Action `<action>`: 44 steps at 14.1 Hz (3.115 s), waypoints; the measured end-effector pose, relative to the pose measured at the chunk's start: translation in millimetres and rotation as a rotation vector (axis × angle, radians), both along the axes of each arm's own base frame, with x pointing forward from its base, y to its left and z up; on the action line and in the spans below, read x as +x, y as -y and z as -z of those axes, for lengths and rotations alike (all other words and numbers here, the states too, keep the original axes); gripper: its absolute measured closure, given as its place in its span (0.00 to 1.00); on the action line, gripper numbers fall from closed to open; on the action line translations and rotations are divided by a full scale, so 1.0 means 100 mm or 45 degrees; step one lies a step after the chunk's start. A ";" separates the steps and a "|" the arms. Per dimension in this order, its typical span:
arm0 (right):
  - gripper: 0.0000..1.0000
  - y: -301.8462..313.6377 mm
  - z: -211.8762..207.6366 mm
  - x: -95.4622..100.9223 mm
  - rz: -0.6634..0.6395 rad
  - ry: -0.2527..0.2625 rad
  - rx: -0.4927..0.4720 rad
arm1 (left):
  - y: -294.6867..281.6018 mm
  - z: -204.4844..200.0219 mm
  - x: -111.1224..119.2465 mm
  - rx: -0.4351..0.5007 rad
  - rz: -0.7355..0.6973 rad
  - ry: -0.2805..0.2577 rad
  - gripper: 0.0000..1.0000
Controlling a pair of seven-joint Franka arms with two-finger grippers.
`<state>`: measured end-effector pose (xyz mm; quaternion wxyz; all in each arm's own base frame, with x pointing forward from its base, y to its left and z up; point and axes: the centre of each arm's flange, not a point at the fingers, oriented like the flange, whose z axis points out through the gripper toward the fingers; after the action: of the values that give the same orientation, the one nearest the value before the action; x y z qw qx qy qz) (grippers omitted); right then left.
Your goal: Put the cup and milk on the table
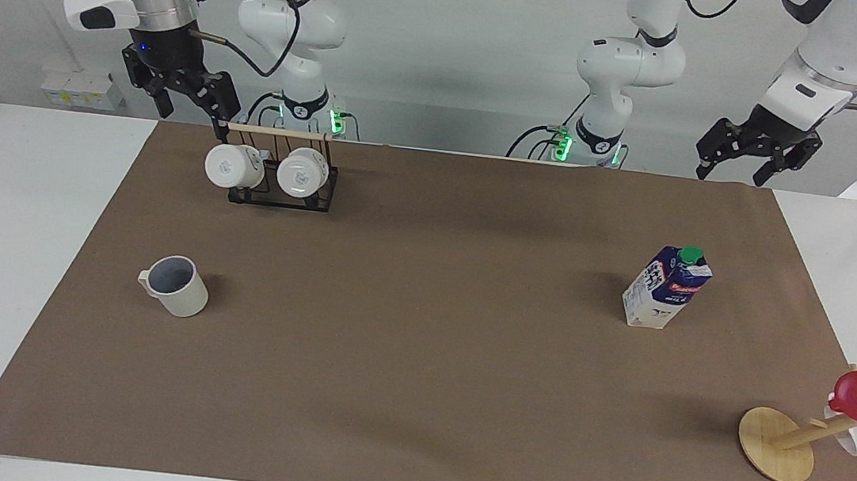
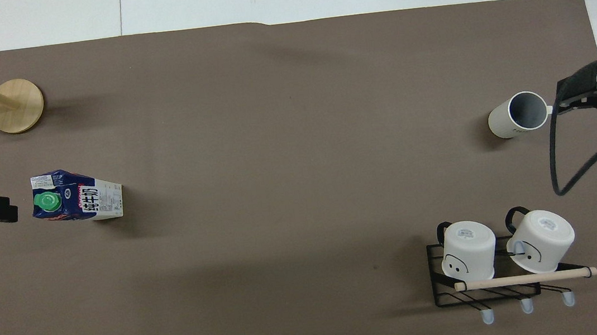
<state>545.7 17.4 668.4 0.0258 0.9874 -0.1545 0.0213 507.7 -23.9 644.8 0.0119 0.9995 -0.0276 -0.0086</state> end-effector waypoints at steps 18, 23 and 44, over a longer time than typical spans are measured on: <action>0.00 0.11 0.00 0.00 0.025 0.000 0.000 | 0.00 0.00 0.00 0.000 0.000 0.000 0.00; 0.00 0.11 0.00 0.00 0.025 0.000 0.000 | 0.00 0.00 0.00 0.000 0.000 0.000 0.00; 0.00 0.11 -0.02 0.03 -0.008 0.033 0.000 | 0.00 0.00 0.00 0.000 0.000 0.000 0.00</action>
<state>549.1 6.8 670.6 0.0238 0.9875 -0.1517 0.0342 507.7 -23.9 644.8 0.0119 0.9995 -0.0276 -0.0086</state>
